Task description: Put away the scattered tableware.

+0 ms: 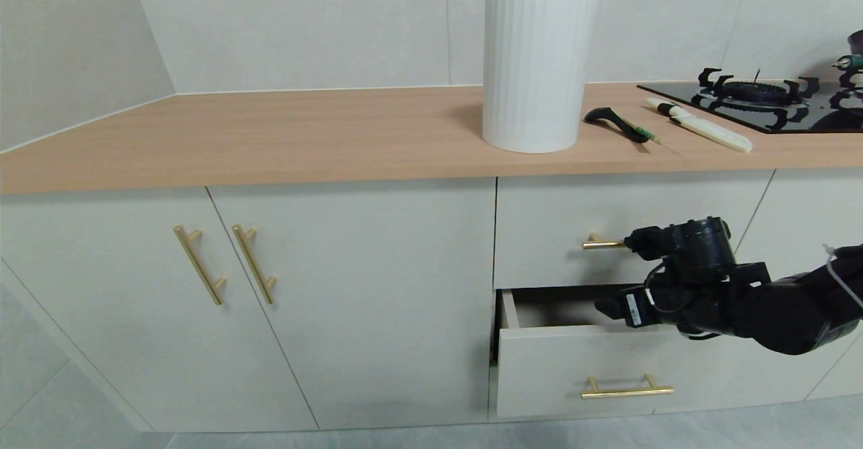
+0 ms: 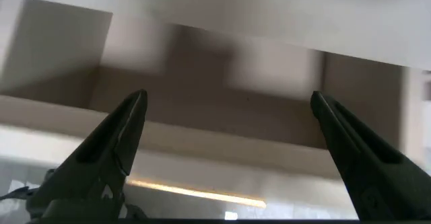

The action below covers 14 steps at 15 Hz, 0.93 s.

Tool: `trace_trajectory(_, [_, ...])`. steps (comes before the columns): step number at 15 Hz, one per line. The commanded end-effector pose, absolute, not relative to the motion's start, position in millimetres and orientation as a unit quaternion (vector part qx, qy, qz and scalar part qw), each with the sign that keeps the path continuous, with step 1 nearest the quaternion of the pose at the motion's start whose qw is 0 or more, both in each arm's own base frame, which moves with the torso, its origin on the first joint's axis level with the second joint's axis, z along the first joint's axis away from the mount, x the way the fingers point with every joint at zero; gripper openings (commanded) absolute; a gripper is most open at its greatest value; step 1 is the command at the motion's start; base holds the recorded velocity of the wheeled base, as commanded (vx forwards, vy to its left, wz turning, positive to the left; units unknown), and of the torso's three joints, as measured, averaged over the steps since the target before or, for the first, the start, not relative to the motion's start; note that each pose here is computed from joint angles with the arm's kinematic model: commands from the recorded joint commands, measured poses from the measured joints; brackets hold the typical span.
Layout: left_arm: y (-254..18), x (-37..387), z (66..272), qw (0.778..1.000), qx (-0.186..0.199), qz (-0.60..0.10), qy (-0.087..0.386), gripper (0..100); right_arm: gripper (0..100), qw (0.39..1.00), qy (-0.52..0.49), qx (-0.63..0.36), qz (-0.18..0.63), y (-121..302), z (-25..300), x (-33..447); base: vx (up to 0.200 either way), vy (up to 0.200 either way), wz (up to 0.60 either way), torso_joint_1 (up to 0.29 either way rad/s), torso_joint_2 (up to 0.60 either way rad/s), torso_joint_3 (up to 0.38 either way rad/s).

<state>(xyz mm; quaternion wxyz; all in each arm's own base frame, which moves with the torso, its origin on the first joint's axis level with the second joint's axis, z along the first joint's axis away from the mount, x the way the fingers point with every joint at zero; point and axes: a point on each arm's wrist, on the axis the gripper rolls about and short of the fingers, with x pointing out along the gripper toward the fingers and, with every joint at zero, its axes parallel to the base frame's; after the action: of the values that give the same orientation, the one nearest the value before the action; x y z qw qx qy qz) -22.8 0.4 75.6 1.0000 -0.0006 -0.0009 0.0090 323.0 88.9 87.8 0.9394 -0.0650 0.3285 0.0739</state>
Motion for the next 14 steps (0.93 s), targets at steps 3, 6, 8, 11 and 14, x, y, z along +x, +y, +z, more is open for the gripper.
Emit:
trace_trajectory(3, [0.4, -22.8, 75.6, 1.000, -0.001, 0.009, -0.001, 100, 100, 0.926, 0.361, -0.074, 0.078, 92.7, 71.0, 323.9, 0.000, 0.000, 0.00, 0.000, 0.00, 0.000])
trace_trajectory(6, [0.4, -22.8, 75.6, 1.000, -0.001, 0.009, -0.001, 100, 100, 0.914, 0.390, -0.077, 0.081, 88.8, 83.8, 309.8, 0.000, 0.000, 0.00, 0.000, 0.00, 0.000])
trace_trajectory(8, [0.4, -22.8, 75.6, 1.000, -0.001, 0.009, -0.001, 100, 100, 0.908, 0.404, -0.080, 0.083, 86.4, 93.6, 299.5, 0.000, 0.000, 0.00, 0.000, 0.00, 0.000])
trace_trajectory(11, [0.4, -22.8, 75.6, 1.000, -0.001, 0.009, -0.001, 100, 100, 0.897, 0.424, -0.087, 0.088, 83.9, 100.3, 278.7, 0.000, 0.000, 0.00, 0.000, 0.00, 0.000])
trace_trajectory(14, [0.4, -22.8, 75.6, 1.000, -0.001, 0.009, -0.001, 100, 100, 0.883, 0.449, -0.098, 0.096, 82.0, 94.4, 254.4, 0.000, 0.000, 0.00, 0.000, 0.00, 0.000])
